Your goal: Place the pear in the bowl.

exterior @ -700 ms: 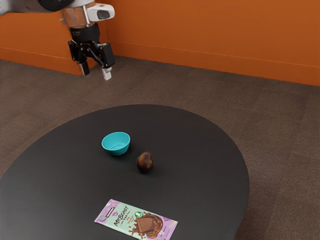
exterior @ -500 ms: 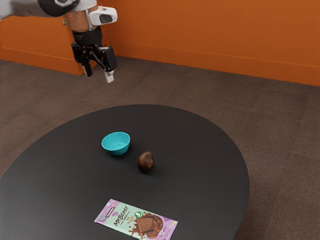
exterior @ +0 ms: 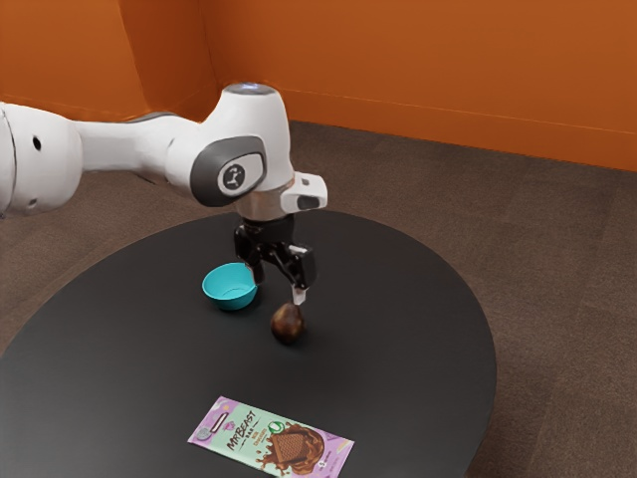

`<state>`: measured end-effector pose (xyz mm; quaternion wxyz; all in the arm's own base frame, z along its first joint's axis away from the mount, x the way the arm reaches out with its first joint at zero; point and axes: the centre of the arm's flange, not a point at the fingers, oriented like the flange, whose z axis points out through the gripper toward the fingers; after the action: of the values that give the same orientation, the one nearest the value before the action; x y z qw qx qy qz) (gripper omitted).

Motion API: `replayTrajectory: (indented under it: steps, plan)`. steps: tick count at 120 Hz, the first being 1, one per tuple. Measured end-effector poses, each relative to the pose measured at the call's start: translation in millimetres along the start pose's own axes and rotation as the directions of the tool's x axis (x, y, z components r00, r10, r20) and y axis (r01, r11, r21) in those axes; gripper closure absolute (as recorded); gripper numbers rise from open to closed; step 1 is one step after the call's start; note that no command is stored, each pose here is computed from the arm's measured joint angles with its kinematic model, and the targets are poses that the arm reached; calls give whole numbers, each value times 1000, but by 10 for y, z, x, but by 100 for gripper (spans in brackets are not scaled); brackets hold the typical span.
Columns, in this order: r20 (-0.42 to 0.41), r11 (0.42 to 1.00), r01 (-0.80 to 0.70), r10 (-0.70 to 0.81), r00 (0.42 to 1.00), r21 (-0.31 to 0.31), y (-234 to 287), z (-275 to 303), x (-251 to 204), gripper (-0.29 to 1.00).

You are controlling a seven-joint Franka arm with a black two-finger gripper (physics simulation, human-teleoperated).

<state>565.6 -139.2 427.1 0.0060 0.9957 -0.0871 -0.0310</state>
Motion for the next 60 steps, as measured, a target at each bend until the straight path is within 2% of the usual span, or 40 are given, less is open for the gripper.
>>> replayTrajectory:
  steps: [20, 40, 60]
  plan:
    - [-40, 997, 68, -67, 997, 22, -157, 666, 222, 2]
    - [-126, 995, 83, -76, 989, 52, -226, 877, 355, 2]
    - [-152, 991, 120, -109, 982, 64, -447, 1061, 323, 2]
